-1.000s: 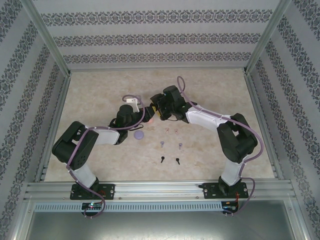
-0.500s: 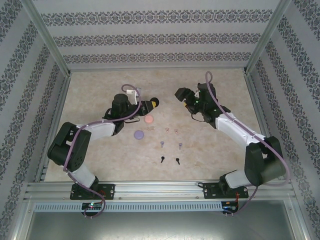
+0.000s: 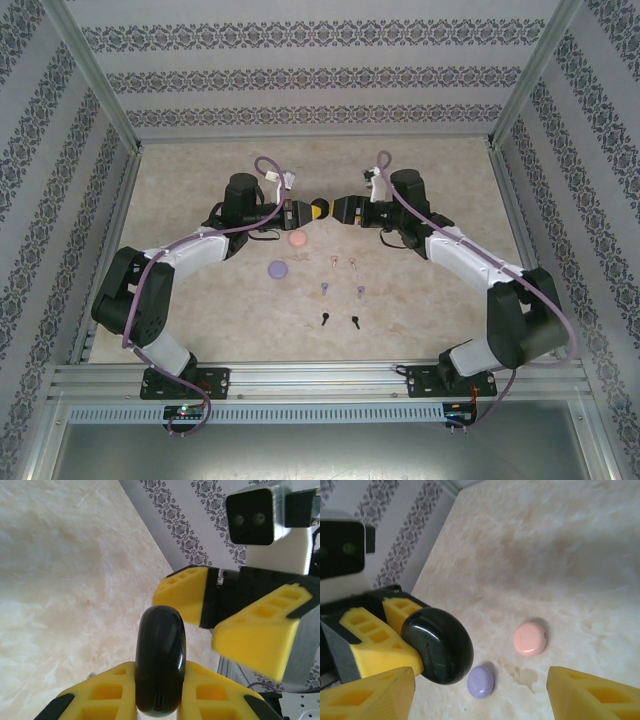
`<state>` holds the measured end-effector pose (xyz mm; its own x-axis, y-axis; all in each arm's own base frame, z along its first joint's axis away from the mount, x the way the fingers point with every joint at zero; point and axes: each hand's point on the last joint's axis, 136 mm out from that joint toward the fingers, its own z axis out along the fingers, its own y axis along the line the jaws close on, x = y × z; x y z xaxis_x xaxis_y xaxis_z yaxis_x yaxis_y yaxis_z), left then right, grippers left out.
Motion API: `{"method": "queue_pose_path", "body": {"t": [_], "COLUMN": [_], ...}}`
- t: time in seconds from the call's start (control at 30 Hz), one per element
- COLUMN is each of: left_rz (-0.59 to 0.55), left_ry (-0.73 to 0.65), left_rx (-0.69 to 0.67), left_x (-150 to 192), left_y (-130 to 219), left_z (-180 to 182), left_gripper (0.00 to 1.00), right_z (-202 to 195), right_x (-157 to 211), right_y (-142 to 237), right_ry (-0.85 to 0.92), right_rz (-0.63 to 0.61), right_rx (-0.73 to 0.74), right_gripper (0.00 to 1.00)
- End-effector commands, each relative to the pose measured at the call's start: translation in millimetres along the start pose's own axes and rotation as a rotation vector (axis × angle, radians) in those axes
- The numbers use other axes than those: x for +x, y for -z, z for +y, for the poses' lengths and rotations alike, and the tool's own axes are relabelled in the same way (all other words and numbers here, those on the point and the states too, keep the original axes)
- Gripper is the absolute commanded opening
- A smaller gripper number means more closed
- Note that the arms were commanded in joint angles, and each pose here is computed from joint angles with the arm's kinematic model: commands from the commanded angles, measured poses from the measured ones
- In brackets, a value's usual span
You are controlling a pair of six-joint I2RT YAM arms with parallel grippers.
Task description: Insert wireless bluetooth earbuds into charging case
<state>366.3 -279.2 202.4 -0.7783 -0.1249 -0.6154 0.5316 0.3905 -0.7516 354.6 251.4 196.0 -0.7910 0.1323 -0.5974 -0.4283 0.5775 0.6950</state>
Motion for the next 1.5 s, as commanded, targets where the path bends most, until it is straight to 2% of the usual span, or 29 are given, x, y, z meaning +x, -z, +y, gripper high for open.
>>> {"method": "queue_pose_path", "body": {"t": [0.0, 0.2, 0.47, 0.67, 0.77, 0.9, 1.1, 1.47], "left_rz": [0.009, 0.009, 0.001, -0.008, -0.008, -0.009, -0.012, -0.003], "left_ry": [-0.050, -0.060, -0.077, -0.089, -0.089, -0.083, -0.069, -0.066], "left_rx": [0.042, 0.054, 0.084, 0.089, 0.090, 0.109, 0.165, 0.192], "left_x": [-9.2, -11.3, -12.6, -15.1, -15.3, -15.8, -18.3, -18.3], "left_y": [2.6, 3.7, 8.0, 10.0, 9.4, 8.1, 5.2, -2.0], "left_z": [-15.8, -20.6, -32.6, -36.9, -36.3, -38.1, -47.0, -53.0], "left_gripper": [0.00, 0.00, 0.00, 0.00, 0.00, 0.00, 0.00, 0.00], "right_z": [16.7, 1.5, -39.5, -44.5, -38.5, -15.4, 9.0, 24.6], "right_x": [-5.4, -4.3, -2.0, 0.6, 1.4, 5.1, 3.9, -4.8], "right_y": [-11.1, -21.8, -18.5, -12.7, -0.1, 14.2, 13.2, 11.0], "right_ry": [0.071, 0.046, -0.052, -0.081, -0.090, -0.089, -0.086, -0.062], "right_rz": [0.012, 0.015, -0.019, -0.023, -0.036, -0.051, -0.056, -0.070], "right_rx": [-0.068, -0.030, 0.034, 0.029, 0.008, -0.092, -0.205, -0.232], "right_gripper": [0.69, 0.65, 0.60, 0.59, 0.59, 0.59, 0.56, 0.50]}}
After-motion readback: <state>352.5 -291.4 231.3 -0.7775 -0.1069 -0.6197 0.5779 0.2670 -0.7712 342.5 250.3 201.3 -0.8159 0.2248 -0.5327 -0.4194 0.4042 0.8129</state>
